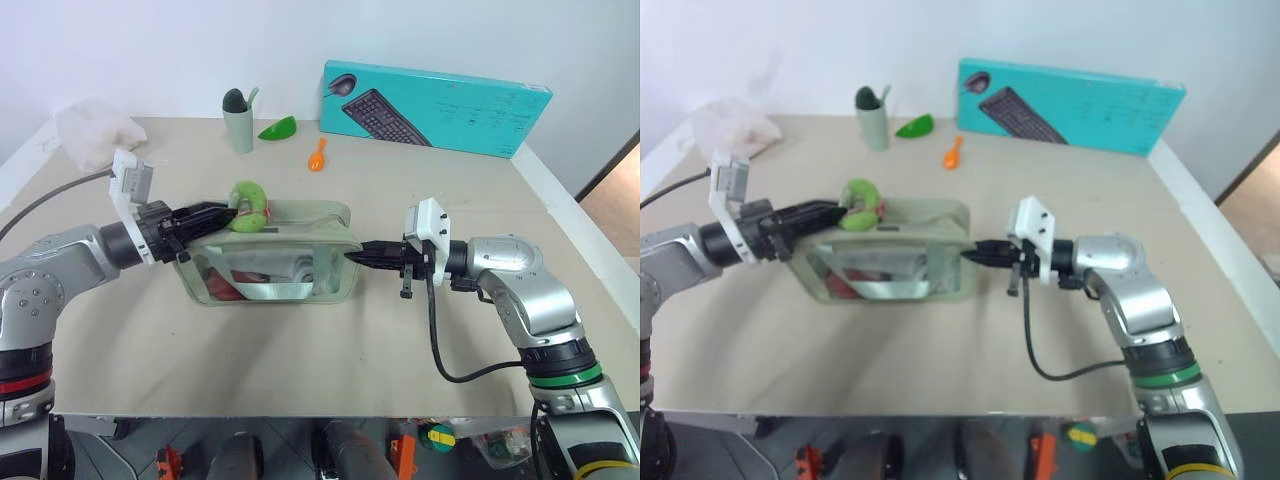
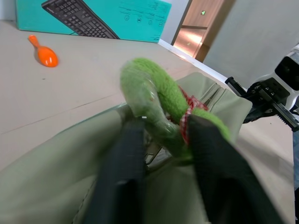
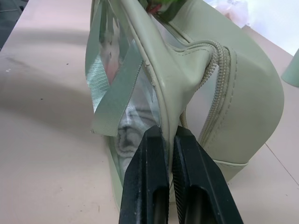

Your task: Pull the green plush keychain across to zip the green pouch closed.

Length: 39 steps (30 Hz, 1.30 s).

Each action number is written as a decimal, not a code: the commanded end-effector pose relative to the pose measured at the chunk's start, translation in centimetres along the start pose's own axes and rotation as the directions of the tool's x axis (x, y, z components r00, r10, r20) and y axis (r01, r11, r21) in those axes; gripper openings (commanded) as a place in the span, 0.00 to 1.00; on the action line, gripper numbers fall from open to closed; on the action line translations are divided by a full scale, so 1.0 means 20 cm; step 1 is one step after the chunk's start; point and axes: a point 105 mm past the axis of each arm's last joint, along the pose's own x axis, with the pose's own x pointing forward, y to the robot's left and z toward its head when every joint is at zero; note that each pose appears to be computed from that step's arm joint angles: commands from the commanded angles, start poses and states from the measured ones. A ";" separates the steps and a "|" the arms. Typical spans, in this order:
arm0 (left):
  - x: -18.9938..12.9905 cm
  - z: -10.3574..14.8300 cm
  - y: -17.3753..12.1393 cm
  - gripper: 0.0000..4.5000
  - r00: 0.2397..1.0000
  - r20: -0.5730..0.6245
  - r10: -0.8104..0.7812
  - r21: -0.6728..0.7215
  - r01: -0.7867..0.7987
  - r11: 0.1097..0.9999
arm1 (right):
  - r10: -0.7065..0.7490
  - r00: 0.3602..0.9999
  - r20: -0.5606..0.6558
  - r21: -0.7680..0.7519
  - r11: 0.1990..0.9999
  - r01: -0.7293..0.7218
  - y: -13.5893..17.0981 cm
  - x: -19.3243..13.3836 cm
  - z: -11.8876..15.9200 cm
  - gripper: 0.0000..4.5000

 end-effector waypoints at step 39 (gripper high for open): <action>-0.24 -0.23 0.04 0.01 0.999 0.043 0.024 -0.140 -0.018 0.990 | -0.016 1.000 0.010 -0.038 0.999 0.016 -0.01 -0.04 0.06 0.00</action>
